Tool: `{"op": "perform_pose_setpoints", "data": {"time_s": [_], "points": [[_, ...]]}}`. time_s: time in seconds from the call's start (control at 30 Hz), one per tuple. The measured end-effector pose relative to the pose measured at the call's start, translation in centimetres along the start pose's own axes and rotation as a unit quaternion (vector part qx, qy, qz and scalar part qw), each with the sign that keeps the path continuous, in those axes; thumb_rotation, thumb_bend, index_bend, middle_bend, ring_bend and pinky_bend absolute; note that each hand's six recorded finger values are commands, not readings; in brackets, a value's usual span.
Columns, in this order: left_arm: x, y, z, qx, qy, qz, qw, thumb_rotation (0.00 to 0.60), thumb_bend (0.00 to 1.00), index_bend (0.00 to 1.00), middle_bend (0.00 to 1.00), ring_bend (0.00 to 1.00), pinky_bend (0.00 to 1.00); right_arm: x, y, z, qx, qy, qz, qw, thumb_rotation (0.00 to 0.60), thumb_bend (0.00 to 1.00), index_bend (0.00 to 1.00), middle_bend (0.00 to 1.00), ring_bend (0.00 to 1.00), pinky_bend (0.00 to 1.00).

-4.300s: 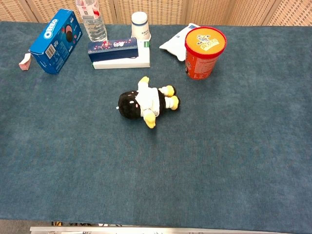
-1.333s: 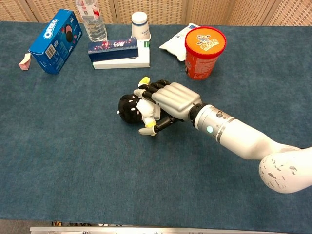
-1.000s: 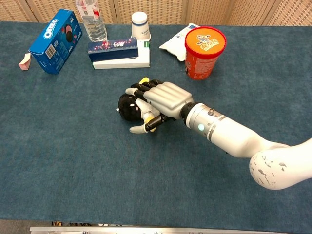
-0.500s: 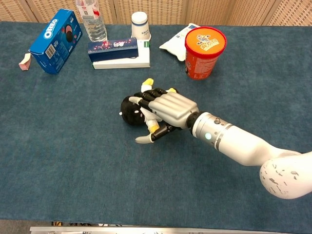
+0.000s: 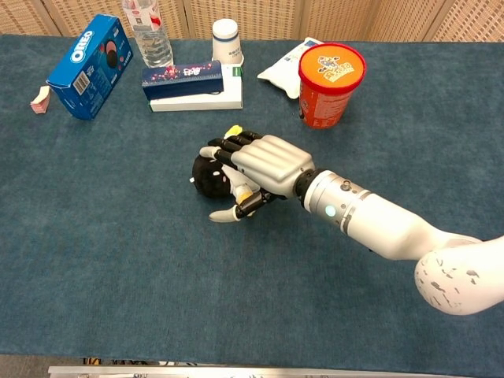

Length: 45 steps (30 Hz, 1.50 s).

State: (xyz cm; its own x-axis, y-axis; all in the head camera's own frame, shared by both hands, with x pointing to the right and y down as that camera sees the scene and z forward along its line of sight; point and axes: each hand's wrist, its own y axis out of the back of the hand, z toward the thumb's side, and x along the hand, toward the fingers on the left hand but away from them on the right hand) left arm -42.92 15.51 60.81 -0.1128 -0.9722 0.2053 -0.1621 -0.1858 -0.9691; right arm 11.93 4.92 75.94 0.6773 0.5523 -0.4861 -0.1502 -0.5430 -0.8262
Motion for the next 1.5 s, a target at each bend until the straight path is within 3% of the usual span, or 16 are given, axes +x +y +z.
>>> {"op": "perform_pose_setpoints", "data": {"time_s": [0.4, 0.67, 0.97, 1.27, 1.5], "points": [[-0.1, -0.1, -0.3, 0.0, 0.003, -0.002, 1.0, 0.6, 0.25, 0.0, 0.0, 0.0, 0.02, -0.2, -2.8, -0.5, 0.032, -0.011, 0.026, 0.9991, 0.123, 0.0, 0.0, 0.0, 0.0, 0.0], [0.0, -0.3, 0.0, 0.0, -0.002, -0.004, 1.0, 0.6, 0.25, 0.0, 0.0, 0.0, 0.02, 1.3, -1.4, -0.5, 0.018, -0.003, -0.002, 0.9998, 0.124, 0.0, 0.0, 0.0, 0.0, 0.0], [-0.1, -0.2, -0.1, 0.001, 0.001, -0.002, 1.0, 0.6, 0.25, 0.0, 0.0, 0.0, 0.02, -0.2, -0.2, -0.6, 0.026, -0.008, -0.018, 0.9995, 0.127, 0.0, 0.0, 0.0, 0.0, 0.0], [-0.3, -0.1, -0.2, 0.001, 0.003, -0.002, 1.0, 0.6, 0.25, 0.0, 0.0, 0.0, 0.02, -2.4, -2.3, -0.3, 0.04, -0.018, 0.001, 0.999, 0.127, 0.0, 0.0, 0.0, 0.0, 0.0], [-0.4, -0.2, -0.5, 0.003, 0.005, -0.003, 1.0, 0.6, 0.25, 0.0, 0.0, 0.0, 0.02, -1.4, -3.4, -0.4, 0.045, -0.013, 0.009, 0.9988, 0.129, 0.0, 0.0, 0.0, 0.0, 0.0]]}}
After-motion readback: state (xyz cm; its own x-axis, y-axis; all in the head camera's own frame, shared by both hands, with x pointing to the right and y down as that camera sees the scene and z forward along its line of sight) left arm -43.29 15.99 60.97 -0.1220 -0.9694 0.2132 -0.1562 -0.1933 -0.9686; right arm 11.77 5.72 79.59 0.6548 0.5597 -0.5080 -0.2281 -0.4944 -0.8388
